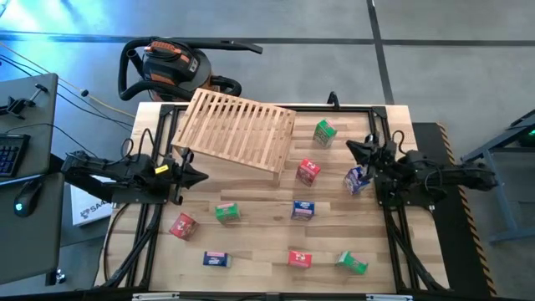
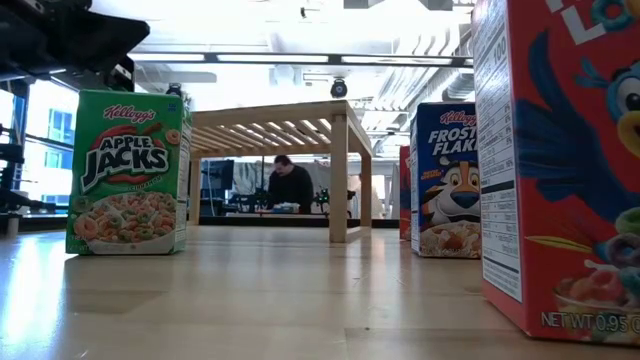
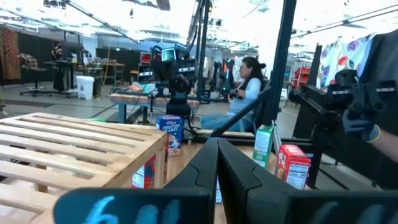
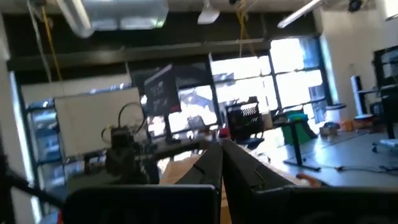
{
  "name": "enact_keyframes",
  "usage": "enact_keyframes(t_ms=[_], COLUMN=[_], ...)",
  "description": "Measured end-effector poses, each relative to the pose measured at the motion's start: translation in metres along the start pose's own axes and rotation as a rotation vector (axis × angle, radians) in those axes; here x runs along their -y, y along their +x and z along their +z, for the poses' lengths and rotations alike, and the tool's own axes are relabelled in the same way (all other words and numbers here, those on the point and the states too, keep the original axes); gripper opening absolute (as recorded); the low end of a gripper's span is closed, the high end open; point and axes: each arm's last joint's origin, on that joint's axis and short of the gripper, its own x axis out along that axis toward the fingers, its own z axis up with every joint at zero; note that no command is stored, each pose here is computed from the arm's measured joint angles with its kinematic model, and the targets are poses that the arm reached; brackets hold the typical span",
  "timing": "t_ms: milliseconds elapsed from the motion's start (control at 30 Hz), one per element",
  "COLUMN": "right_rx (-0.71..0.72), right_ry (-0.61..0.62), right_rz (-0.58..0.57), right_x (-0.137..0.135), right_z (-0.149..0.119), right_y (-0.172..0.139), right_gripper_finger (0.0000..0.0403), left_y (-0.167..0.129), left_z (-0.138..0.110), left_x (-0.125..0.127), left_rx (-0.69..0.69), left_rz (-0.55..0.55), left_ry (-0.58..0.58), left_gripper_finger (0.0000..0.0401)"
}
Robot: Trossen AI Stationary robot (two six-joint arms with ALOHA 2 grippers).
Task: Stack cereal on shelf
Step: Put the top right red cereal box on the shelf
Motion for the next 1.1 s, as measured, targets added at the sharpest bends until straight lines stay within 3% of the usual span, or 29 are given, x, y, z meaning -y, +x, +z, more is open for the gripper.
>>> enact_keyframes(t_ms=[133,233,567,700,867,1100], right_rx=[-0.130,-0.333,-0.870,-1.039,-1.243,-1.527], right_ry=[0.008,-0.010,0.064,0.049,-0.017,-0.006], right_rz=[0.017,0.001,-0.102,-0.216,-0.371,-0.407], right_x=[-0.009,-0.016,-0.053,-0.065,-0.068,-0.061], right_z=[0.005,0.002,-0.007,-0.012,-0.012,-0.030], right_y=[0.021,0.041,0.100,0.122,0.152,0.179], right_gripper_finger=[0.0006,0.0032,0.0211,0.0261,0.0283,0.0282], left_y=[0.000,0.000,-0.001,-0.001,-0.001,-0.001], left_z=[-0.002,-0.005,-0.011,-0.012,-0.013,-0.014], left_x=[-0.001,-0.002,-0.003,-0.003,-0.003,-0.004], left_rx=[-0.023,-0.052,-0.100,-0.104,-0.119,-0.126], left_rz=[0.037,0.076,0.093,0.093,0.094,0.095], left_ry=[0.003,0.008,0.040,0.042,0.040,0.027], left_gripper_finger=[0.0001,0.0000,0.0000,0.0000,0.0000,0.0000])
